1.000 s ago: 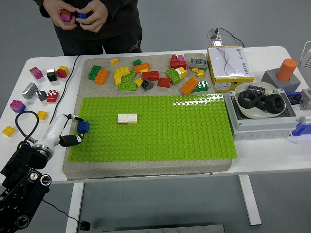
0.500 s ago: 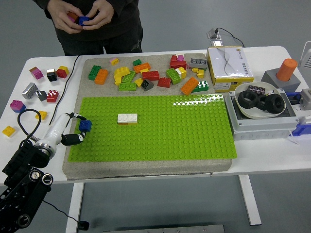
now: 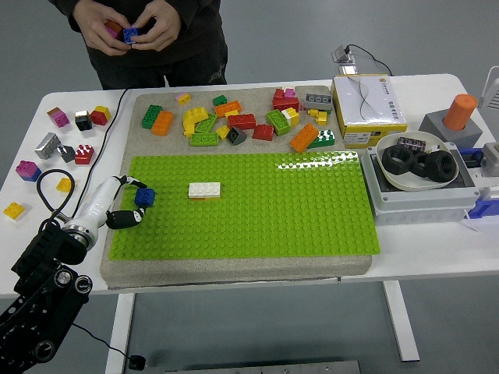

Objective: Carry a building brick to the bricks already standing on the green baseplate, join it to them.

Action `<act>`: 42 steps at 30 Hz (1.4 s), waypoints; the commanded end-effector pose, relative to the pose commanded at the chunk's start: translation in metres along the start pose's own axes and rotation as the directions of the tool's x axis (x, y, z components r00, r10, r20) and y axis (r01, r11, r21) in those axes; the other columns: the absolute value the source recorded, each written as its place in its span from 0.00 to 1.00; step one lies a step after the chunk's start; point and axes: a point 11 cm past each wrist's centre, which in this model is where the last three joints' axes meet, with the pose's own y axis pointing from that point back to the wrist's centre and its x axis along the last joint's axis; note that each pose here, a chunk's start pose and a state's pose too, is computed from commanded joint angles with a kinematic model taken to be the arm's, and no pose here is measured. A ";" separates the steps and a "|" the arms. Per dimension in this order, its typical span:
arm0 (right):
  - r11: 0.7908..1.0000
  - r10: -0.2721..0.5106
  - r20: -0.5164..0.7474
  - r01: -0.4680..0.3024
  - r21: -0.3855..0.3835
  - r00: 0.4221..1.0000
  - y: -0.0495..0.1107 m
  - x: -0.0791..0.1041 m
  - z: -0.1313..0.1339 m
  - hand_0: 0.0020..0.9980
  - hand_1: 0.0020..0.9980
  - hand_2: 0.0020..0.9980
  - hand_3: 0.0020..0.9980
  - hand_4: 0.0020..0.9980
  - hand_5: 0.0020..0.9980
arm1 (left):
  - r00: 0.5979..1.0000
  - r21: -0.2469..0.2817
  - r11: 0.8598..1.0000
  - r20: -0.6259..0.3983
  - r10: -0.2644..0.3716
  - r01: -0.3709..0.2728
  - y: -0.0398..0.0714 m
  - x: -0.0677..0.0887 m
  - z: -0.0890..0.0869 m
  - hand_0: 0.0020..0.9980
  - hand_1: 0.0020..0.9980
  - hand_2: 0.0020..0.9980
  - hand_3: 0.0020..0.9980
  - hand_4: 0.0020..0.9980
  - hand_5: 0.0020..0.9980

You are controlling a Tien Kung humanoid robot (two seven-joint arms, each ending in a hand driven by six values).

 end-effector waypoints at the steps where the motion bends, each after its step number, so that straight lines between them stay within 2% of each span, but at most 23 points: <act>1: 1.000 0.000 0.000 0.000 0.000 1.000 0.000 0.000 0.000 0.64 0.62 0.64 0.72 0.80 1.00 | 1.000 -0.002 1.000 0.000 0.000 0.000 0.000 0.000 0.001 0.99 0.94 0.91 0.47 0.51 0.00; 21: 1.000 0.000 -0.003 0.000 0.004 1.000 0.001 -0.001 -0.003 0.64 0.62 0.64 0.72 0.80 1.00 | 1.000 -0.034 0.999 0.018 -0.006 0.007 -0.008 -0.001 0.017 0.99 0.94 0.91 0.48 0.51 0.00; 42: 1.000 0.000 -0.005 0.000 0.005 1.000 0.001 -0.001 -0.004 0.64 0.62 0.64 0.72 0.80 1.00 | 0.999 -0.045 0.999 0.038 -0.028 0.030 -0.016 -0.010 0.022 0.99 0.93 0.91 0.48 0.52 0.00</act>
